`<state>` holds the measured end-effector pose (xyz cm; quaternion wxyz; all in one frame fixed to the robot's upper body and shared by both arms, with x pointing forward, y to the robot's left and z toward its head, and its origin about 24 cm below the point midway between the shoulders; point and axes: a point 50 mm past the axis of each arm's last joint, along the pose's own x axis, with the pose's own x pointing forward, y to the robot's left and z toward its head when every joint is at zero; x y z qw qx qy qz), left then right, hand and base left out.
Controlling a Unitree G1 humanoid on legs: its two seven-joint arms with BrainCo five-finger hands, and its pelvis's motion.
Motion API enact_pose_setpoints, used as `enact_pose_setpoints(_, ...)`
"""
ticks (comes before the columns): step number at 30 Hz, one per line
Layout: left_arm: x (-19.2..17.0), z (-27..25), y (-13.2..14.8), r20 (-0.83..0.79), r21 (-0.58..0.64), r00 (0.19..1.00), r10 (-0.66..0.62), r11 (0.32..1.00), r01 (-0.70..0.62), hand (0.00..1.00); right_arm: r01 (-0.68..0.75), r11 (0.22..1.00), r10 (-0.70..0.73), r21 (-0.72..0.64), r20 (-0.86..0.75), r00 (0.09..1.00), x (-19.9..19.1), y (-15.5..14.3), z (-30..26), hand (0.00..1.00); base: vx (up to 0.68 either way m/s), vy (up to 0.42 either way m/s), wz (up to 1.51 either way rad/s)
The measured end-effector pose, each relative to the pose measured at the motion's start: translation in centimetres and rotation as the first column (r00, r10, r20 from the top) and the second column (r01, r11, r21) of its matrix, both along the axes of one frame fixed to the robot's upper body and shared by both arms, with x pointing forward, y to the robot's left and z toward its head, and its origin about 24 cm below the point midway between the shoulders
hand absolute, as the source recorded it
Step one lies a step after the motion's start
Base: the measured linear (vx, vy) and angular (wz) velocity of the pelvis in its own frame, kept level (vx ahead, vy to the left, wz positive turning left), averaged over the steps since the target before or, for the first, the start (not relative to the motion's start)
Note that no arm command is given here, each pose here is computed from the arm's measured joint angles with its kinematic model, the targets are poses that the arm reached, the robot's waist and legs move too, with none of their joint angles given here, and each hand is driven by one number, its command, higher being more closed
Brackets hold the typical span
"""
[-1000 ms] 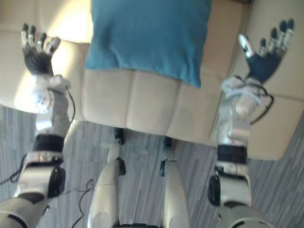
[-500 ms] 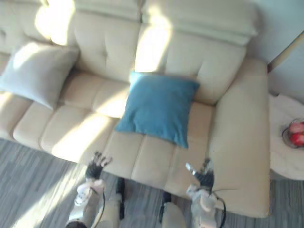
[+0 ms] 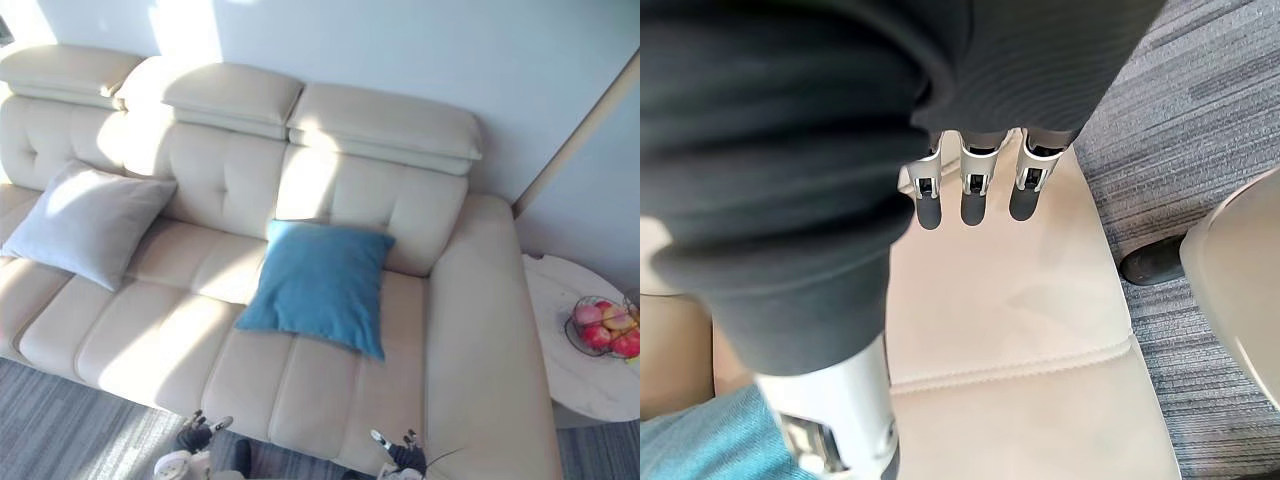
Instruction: Pick up cushions and gather them together orderly.
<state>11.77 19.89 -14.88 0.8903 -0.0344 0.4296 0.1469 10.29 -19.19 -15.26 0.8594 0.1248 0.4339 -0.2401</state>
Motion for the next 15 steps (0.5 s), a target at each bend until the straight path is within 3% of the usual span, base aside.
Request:
enact_pose_setpoints(9,5.0,1.8,-0.8,0.133,0.021,0.991,-0.019,1.0,0.016,0.0,-0.023,0.999,0.029,-0.044,0.153,0.988,5.6,0.2,2.2,0.0,-0.11,0.059,-0.39)
enact_pose_setpoints(15,5.0,2.4,0.6,0.169,0.027,0.982,0.081,0.996,-0.087,0.0,-0.005,0.999,0.008,-0.033,0.106,0.994,3.9,0.3,1.5,0.0,-0.15,-0.073,0.22)
